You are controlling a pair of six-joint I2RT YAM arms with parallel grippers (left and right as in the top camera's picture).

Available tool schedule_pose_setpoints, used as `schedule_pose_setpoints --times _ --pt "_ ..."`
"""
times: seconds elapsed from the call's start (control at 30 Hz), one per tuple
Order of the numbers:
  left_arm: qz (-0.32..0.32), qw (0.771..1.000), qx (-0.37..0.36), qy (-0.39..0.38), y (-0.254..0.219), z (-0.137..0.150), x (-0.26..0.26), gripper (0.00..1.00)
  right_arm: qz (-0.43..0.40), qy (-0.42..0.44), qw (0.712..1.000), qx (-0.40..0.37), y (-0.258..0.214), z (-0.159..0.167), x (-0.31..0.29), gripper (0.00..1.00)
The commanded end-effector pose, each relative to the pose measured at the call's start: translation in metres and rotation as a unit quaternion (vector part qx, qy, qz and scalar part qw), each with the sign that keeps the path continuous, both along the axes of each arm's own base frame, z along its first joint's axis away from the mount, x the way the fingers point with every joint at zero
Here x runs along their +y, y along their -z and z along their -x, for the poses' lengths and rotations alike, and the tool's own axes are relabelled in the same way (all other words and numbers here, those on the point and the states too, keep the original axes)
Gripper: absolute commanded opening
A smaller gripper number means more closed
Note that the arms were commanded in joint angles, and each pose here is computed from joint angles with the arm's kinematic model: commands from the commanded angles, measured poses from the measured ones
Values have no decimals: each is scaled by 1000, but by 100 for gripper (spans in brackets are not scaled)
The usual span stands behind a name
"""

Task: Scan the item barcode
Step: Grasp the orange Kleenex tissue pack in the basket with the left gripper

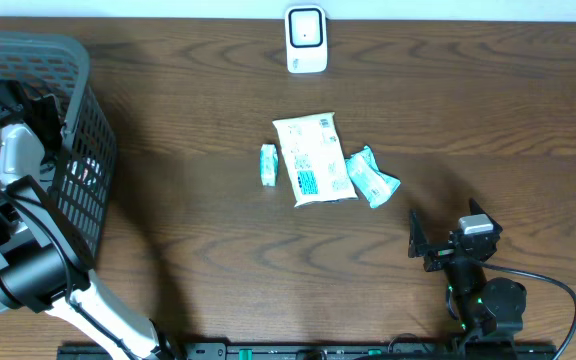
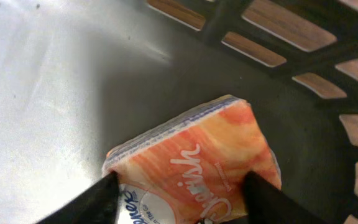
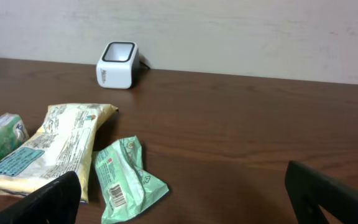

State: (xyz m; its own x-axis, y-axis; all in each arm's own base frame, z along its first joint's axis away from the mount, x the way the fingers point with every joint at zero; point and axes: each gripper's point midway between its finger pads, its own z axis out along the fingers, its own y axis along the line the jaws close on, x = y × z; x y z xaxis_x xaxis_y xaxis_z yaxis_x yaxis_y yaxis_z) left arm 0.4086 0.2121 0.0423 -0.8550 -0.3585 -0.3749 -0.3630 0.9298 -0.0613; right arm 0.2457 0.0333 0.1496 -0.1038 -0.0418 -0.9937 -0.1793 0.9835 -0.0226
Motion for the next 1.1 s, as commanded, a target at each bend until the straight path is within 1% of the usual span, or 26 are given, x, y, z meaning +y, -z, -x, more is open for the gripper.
schedule_pose_setpoints --times 0.0,0.13,0.3,0.4,0.47,0.57,0.7,0.8,0.9,0.97,1.07 --pt "7 1000 15 0 12 6 0 50 6 -1 1000 -1 1 0 1 99" --pt "-13 999 18 -46 4 13 15 40 6 -1 1000 -1 1 0 1 99" --pt "-56 992 5 -112 -25 22 38 37 6 -1 1000 -1 1 0 1 99" --pt "-82 983 -12 -161 -50 30 52 33 6 -1 1000 -1 1 0 1 99" --pt "-100 977 -26 -188 -68 34 58 32 6 -1 1000 -1 1 0 1 99" --pt "-110 974 -38 -196 -82 36 60 32 6 -1 1000 -1 1 0 1 99" --pt "-104 974 -27 -201 -78 41 58 32 6 -1 1000 -1 1 0 1 99" --pt "-99 974 -22 -202 -72 41 58 33 6 -1 1000 -1 1 0 1 99" --pt "-82 977 -18 -194 -62 37 54 45 6 -2 1000 -1 1 0 1 99" --pt "-62 980 -16 -186 -53 34 48 51 6 -2 1000 -1 1 0 1 99" --pt "-31 984 -17 -173 -42 28 38 54 6 -1 1000 -1 1 0 1 99"
